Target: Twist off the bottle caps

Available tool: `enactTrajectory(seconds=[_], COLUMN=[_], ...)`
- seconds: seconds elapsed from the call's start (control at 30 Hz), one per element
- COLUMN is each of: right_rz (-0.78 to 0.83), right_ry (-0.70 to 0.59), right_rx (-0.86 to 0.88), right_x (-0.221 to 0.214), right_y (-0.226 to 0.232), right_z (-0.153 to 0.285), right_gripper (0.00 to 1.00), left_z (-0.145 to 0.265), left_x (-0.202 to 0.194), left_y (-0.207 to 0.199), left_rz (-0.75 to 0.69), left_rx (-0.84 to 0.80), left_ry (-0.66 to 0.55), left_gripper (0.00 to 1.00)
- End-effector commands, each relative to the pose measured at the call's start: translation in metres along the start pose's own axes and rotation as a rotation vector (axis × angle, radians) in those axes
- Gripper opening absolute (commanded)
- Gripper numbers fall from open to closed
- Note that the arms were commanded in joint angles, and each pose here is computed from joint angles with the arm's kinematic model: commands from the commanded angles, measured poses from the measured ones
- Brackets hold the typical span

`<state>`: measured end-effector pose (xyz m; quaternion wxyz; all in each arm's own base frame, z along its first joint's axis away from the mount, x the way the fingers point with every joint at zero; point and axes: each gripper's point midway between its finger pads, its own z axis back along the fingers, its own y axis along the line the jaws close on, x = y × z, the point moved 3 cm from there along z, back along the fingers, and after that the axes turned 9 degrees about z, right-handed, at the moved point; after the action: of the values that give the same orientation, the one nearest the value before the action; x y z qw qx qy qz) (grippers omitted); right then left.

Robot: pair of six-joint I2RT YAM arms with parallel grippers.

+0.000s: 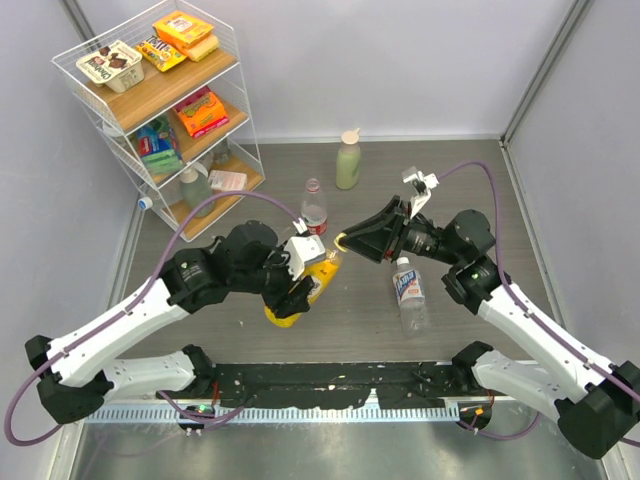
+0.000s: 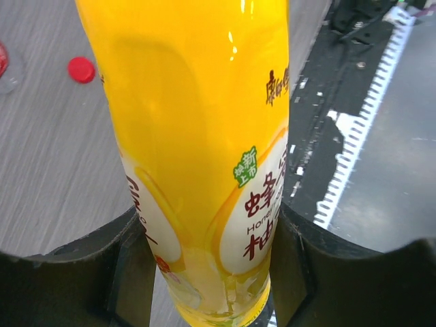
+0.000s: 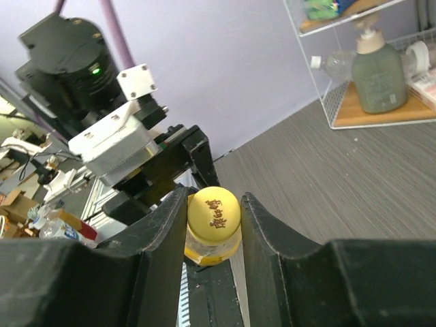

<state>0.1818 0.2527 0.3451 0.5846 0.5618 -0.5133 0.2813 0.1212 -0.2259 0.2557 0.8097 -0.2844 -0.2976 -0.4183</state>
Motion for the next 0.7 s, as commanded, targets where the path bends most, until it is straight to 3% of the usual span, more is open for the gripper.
enactTrajectory(seconds=[0.0, 0.67], right_rz=[0.093, 0.271], right_ry=[-0.017, -0.048], right_rx=[0.116, 0.408], right_x=[0.003, 0.015], right_y=[0.023, 0.084], right_z=[0.006, 0.037], right_gripper=[0.02, 0.02], left_z=[0.024, 0.078], left_x=[0.035, 0.042], left_y=[-0.04, -0.116], left_rz=[-0.075, -0.162], left_rx=[-0.24, -0.786], left_ry=[-0.141, -0.155], left_gripper=[0.0, 0.0])
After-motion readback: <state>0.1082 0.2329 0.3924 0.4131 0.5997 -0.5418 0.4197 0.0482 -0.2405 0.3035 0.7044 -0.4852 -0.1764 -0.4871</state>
